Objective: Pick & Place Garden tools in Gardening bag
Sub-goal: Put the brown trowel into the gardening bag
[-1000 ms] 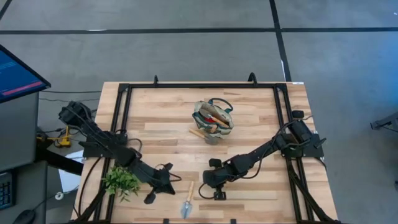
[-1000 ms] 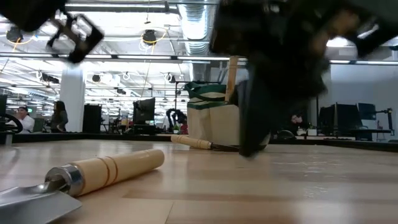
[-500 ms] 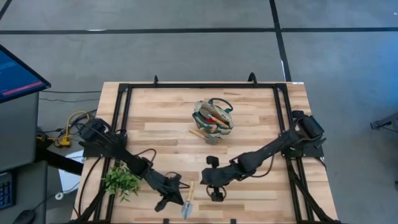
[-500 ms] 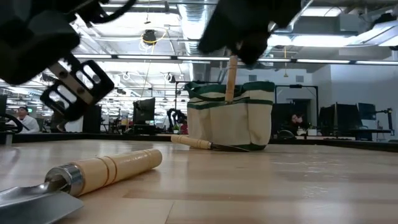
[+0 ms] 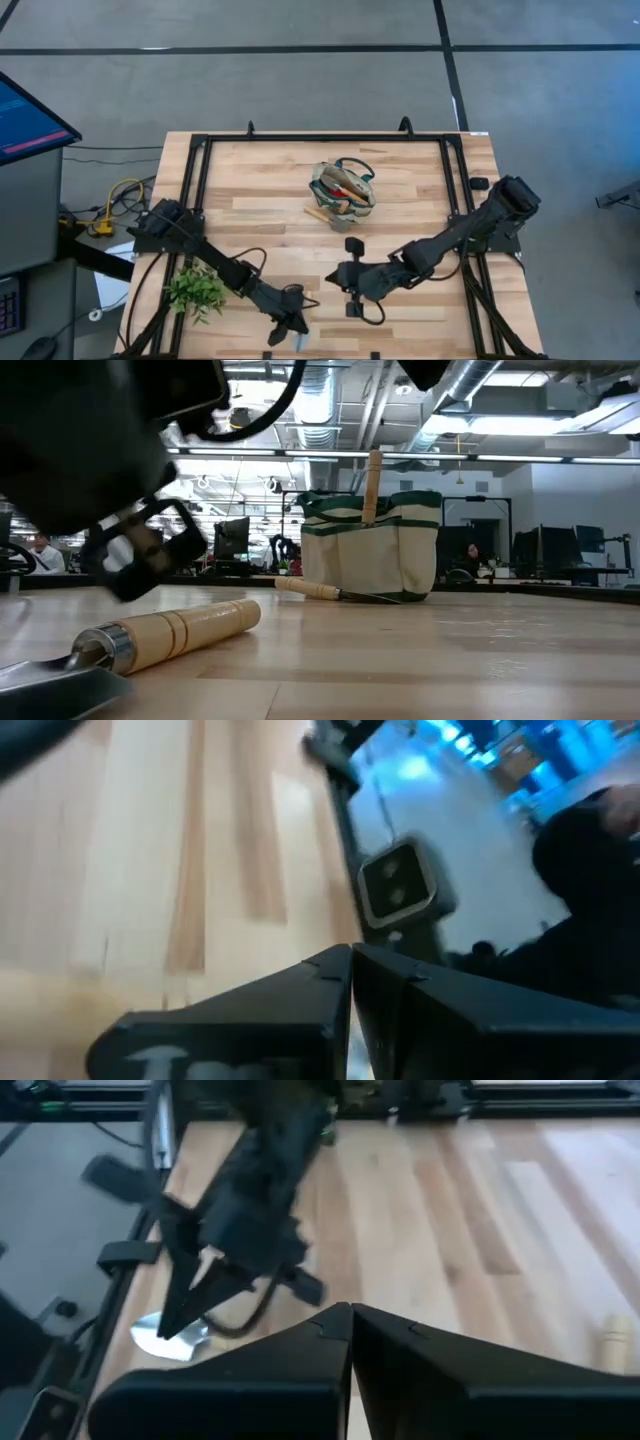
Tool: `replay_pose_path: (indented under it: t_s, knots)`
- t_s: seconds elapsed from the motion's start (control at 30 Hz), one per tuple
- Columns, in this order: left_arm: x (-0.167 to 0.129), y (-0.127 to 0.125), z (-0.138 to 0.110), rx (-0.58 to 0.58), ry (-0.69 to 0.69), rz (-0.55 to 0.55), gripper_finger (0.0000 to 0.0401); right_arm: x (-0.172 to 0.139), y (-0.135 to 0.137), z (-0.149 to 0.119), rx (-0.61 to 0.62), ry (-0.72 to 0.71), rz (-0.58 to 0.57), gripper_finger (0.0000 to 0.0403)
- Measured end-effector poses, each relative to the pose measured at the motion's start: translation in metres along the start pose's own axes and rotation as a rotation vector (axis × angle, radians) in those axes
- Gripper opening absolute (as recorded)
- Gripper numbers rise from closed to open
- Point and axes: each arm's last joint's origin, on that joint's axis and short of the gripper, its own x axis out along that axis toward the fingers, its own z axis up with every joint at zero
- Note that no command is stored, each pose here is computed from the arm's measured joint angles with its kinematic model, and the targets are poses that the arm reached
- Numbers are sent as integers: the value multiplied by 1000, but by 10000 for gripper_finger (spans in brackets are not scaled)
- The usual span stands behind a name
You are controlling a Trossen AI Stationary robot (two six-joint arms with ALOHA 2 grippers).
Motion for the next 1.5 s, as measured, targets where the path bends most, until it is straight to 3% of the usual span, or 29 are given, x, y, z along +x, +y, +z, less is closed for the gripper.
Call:
replay_pose_path:
  t_s: [0.17, 0.57, 1.5]
  knots:
    - [0, 2, -10, -32, 20, 124, 2, -4, 0, 2, -19, -24, -29, 0]
    - [-2, 2, -21, -56, -3, 269, 2, -4, 0, 3, -15, -45, -66, 0]
    - [-18, 88, 51, 55, -133, 562, 2, -13, 14, -10, -39, 17, -51, 0]
